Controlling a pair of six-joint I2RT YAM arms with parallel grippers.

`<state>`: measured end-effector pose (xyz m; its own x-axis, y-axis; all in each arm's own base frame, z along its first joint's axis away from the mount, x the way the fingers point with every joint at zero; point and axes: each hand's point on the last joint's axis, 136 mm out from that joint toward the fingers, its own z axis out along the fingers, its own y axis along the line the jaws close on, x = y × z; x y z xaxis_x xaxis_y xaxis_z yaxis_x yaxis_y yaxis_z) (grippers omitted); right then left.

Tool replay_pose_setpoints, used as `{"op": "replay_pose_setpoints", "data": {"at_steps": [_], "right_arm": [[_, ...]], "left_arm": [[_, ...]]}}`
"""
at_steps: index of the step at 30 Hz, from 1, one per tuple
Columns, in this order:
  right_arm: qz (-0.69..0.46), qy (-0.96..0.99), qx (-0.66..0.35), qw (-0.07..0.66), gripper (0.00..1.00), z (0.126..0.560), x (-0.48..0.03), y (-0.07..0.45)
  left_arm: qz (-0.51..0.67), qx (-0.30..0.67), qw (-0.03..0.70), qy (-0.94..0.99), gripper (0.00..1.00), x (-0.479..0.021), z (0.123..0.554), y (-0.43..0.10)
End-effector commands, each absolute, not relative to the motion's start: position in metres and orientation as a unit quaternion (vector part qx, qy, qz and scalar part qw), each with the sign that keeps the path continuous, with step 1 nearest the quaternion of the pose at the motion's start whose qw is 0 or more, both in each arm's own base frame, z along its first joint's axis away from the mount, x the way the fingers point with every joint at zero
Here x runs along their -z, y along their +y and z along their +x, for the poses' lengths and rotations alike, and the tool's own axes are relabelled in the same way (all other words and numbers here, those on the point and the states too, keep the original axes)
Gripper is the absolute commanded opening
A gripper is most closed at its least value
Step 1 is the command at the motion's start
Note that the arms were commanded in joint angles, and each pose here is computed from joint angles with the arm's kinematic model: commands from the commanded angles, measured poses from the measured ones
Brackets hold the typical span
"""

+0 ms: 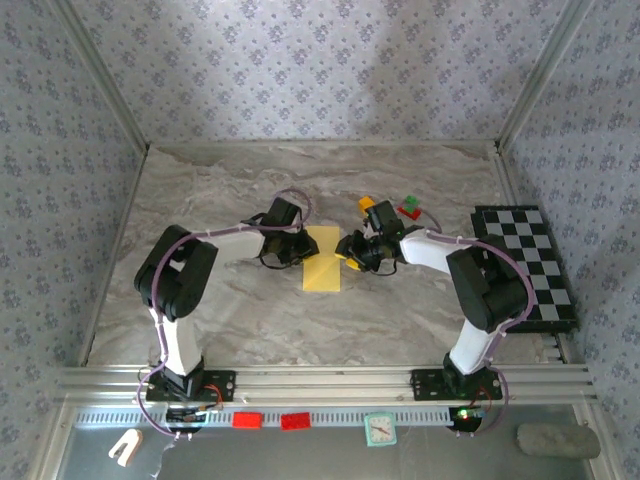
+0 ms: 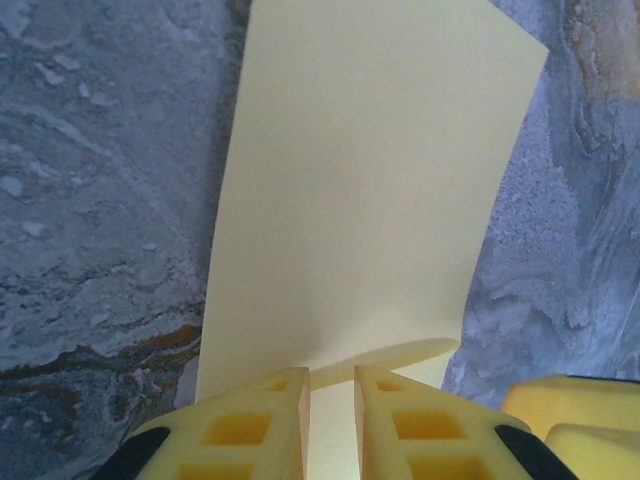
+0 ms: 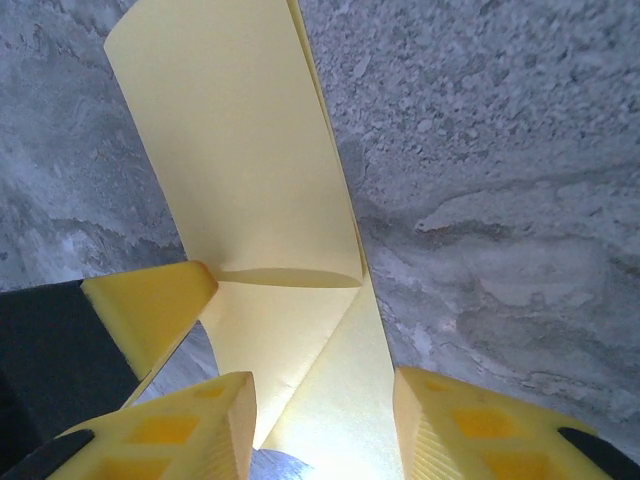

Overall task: Fold a paper plane with a square sheet of paper (pick it up from the middle)
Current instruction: Fold the triangle a second time at the center of the table.

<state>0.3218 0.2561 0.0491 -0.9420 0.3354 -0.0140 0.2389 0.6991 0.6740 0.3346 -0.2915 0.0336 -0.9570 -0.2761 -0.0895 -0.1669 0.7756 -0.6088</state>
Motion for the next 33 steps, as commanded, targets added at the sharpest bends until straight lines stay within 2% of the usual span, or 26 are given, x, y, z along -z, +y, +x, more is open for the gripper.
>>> {"op": "replay_pose_setpoints", "data": {"at_steps": [1,12,18,24,33], "right_arm": [[0.168,0.919,-0.353,0.056,0.43,0.321,-0.044,0.262],[0.158,0.917,-0.364,0.046,0.43,0.320,-0.044,0.283],[0.156,0.919,-0.360,0.042,0.39,0.322,-0.039,0.286],[0.150,0.925,-0.349,0.032,0.36,0.322,-0.032,0.292],[0.154,0.931,-0.328,0.036,0.38,0.320,-0.033,0.286]], "left_arm": [[-0.142,0.303,0.078,0.939,0.19,-0.021,0.331,-0.284],[-0.202,0.301,0.059,0.930,0.19,-0.004,0.322,-0.270],[-0.224,0.302,0.043,0.926,0.19,0.001,0.316,-0.267],[-0.225,0.303,0.040,0.925,0.19,0.002,0.314,-0.267],[-0.224,0.299,0.043,0.927,0.20,0.001,0.315,-0.266]]}}
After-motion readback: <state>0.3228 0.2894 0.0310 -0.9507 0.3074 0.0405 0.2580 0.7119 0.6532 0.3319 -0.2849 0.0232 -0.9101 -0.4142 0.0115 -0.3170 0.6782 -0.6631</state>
